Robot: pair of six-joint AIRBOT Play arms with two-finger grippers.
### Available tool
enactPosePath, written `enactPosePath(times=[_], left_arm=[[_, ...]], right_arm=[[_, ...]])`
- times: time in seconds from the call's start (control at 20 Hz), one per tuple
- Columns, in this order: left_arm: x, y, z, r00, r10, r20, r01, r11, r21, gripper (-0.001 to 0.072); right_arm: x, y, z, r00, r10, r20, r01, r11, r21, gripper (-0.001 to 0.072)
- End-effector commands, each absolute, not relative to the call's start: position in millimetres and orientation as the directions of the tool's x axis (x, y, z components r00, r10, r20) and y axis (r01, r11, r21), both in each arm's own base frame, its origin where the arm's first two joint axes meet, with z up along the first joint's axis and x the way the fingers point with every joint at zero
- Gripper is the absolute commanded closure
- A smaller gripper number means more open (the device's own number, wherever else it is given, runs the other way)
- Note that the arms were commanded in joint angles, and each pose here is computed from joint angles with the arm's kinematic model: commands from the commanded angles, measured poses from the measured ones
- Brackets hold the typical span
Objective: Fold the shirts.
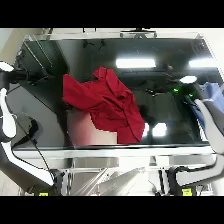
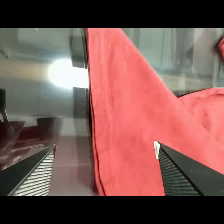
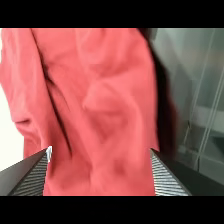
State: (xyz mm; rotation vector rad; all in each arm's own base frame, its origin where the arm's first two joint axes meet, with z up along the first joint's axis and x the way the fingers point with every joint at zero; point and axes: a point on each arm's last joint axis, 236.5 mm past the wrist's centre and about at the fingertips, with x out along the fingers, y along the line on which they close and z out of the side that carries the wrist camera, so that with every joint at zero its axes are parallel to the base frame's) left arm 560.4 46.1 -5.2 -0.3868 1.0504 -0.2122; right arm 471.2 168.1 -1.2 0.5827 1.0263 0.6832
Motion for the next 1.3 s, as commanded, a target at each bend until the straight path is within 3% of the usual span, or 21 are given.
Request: enactPosePath(times=[0.0,0.1,0.2,0.55,0.7,0.75,1.1,1.15,1.2,1.25], left_arm=[[569.8,27.1,-42.3,0.448,-0.370,-0.814,0.016,0.914,-0.406,0.0009],[577.9,8.7,-56.5,0.413,-0.396,-0.820,0.051,0.909,-0.413,0.0009],[585.5,-6.9,-64.5,0.393,-0.413,-0.822,0.085,0.906,-0.415,0.0009],[592.1,-27.8,-93.4,0.369,-0.424,-0.827,0.099,0.903,-0.418,0.0032],[593.6,-32.5,-91.2,0.371,-0.426,-0.825,0.109,0.902,-0.417,0.0425],[595.1,-33.6,-88.6,0.376,-0.426,-0.823,0.114,0.903,-0.415,0.0480],[605.1,-6.9,-75.2,0.421,-0.383,-0.822,0.105,0.921,-0.375,0.0459],[608.4,6.1,-71.0,0.441,-0.369,-0.818,0.088,0.925,-0.370,0.0459],[611.2,19.2,-68.9,0.462,-0.360,-0.810,0.050,0.923,-0.382,0.0459],[610.2,29.6,-71.0,0.466,-0.352,-0.812,0.015,0.921,-0.390,0.0457]], right_arm=[[491.9,226.5,-37.6,0.284,0.783,-0.554,-0.241,0.617,0.749,0.0002],[494.6,247.3,-52.9,0.257,0.803,-0.538,-0.227,0.591,0.774,0.0006],[493.6,259.7,-63.2,0.238,0.815,-0.528,-0.212,0.574,0.791,0.0121],[489.2,267.4,-73.4,0.219,0.821,-0.528,-0.171,0.565,0.807,0.0124],[495.2,269.8,-76.9,0.247,0.805,-0.539,-0.172,0.584,0.794,0.0139],[497.9,271.2,-77.3,0.261,0.800,-0.540,-0.171,0.589,0.790,0.0139],[492.0,292.2,-88.5,0.240,0.816,-0.526,-0.135,0.565,0.814,0.0147],[493.3,293.4,-85.9,0.245,0.820,-0.517,-0.129,0.556,0.821,0.0277],[494.5,293.7,-84.8,0.250,0.822,-0.512,-0.125,0.552,0.824,0.0359],[496.3,292.9,-85.2,0.258,0.818,-0.514,-0.123,0.555,0.823,0.0373]])
